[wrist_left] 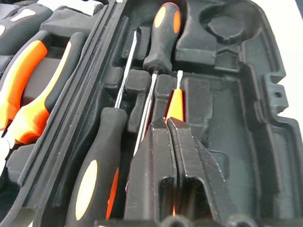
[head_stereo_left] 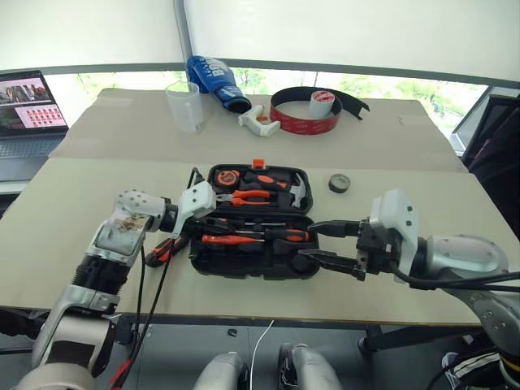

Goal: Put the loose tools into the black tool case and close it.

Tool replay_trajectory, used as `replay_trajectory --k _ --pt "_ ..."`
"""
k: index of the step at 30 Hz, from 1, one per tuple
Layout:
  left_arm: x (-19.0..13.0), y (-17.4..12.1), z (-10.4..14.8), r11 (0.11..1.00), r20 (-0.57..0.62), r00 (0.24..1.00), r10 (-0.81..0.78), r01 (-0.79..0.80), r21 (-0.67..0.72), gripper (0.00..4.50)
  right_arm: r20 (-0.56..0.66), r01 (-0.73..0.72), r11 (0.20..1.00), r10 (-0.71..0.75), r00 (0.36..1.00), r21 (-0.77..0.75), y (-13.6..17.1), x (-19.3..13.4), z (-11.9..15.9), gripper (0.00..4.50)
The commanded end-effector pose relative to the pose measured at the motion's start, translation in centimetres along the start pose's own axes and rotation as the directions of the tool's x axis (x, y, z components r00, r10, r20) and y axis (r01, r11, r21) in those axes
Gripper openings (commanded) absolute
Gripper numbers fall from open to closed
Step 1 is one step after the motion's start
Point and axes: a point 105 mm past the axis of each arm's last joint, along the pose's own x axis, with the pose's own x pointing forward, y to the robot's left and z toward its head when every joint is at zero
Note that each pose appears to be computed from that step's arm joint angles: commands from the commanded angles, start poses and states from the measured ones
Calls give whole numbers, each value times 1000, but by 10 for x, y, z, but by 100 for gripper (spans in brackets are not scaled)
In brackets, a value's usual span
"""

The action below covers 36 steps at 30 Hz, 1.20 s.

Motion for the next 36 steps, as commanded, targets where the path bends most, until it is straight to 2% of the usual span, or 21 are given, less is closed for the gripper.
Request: replay_trajectory --k 1,7,14,21,25,27,29,31,32,33,36 --pt "-1 0 4 999 11 1000 29 -29 24 7 23 10 999 -9 1000 -37 1 -3 8 330" --pt "1 -5 -25 998 -87 995 48 -44 42 7 28 10 999 -9 1000 -34 1 -2 8 330" --pt "-1 -9 -38 998 -94 993 66 -66 10 7 31 13 999 -12 999 -30 0 -1 8 330" --pt "-8 -11 -31 994 -48 993 104 -105 -7 7 35 2 1000 -1 999 -30 -1 0 8 330" --pt "-32 0 -12 976 12 977 215 -215 -32 7 37 -24 999 26 999 -45 -2 4 9 330" --pt "-78 -7 0 934 61 937 343 -333 -133 56 43 -70 996 72 996 -53 -7 9 12 330" --pt "-103 -18 -2 896 32 907 420 -408 -174 117 53 -112 992 115 992 -54 -8 12 14 330" --pt "-125 -37 -17 847 -41 873 486 -483 -223 186 69 -153 987 156 985 -49 -9 16 16 330" --pt "-135 -47 -23 820 -76 854 515 -517 -245 239 73 -171 984 174 982 -48 -10 18 16 330" --pt "-146 -58 -30 787 -114 830 546 -555 -270 257 76 -192 980 196 978 -50 -10 20 16 330" --pt "-170 -84 -50 694 -216 760 613 -649 -313 370 82 -248 967 252 964 -58 -11 26 16 330"
